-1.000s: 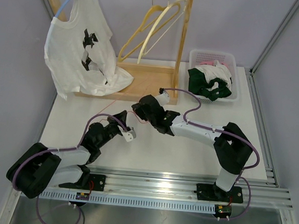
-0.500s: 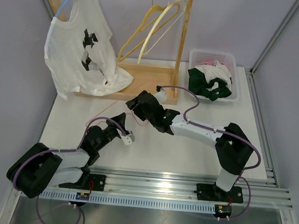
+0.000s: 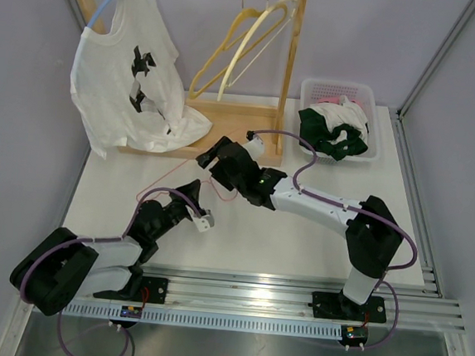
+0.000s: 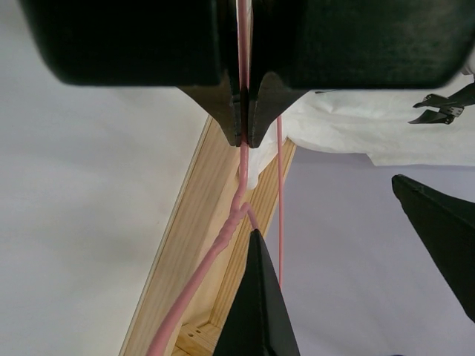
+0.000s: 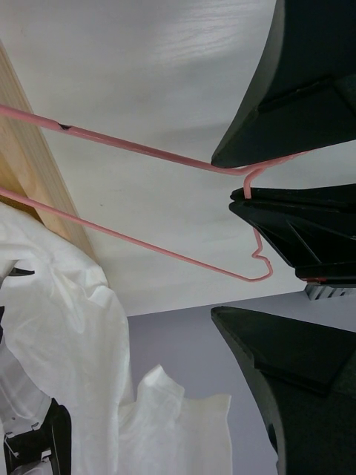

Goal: Remove the t-shirt from the hanger
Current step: Pass the hanger from the right arm to the left, then hang the hanger back to the clothesline with the left arm, then grab a hanger with a tshirt on it with the left arm

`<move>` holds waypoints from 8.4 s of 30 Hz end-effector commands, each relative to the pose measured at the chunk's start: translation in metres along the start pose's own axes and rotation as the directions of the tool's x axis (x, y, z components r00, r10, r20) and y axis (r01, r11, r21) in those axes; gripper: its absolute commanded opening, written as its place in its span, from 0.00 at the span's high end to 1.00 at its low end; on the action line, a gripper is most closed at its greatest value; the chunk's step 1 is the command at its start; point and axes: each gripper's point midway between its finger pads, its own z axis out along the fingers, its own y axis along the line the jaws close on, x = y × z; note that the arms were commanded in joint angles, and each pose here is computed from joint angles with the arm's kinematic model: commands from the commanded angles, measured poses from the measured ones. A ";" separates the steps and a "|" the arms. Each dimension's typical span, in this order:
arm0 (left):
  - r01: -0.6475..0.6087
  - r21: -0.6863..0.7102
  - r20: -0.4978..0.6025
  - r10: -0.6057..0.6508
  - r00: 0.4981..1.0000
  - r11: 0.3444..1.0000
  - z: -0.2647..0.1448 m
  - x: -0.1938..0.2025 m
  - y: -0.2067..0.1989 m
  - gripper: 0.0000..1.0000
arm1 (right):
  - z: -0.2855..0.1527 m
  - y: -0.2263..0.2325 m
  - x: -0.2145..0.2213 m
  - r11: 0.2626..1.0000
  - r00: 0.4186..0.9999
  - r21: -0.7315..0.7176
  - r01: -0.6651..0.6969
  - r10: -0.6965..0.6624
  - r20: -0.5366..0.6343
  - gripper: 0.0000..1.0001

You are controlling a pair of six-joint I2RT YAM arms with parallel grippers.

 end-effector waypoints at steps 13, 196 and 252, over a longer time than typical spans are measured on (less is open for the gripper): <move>0.066 -0.001 0.090 -0.065 0.994 0.998 0.003 -0.022 0.007 1.00 | -0.070 0.038 -0.066 0.977 0.966 -0.154 0.146 -0.107 0.236 0.16; 0.820 -0.321 0.129 -0.835 0.534 0.475 0.130 -0.079 0.413 0.52 | -0.199 -0.027 -0.192 0.923 0.583 0.090 0.373 -0.309 0.751 0.00; 0.547 -0.645 0.012 -0.709 0.705 0.534 -0.017 0.036 0.517 0.07 | -0.207 -0.049 -0.225 0.806 0.424 0.299 0.512 -0.539 0.728 0.01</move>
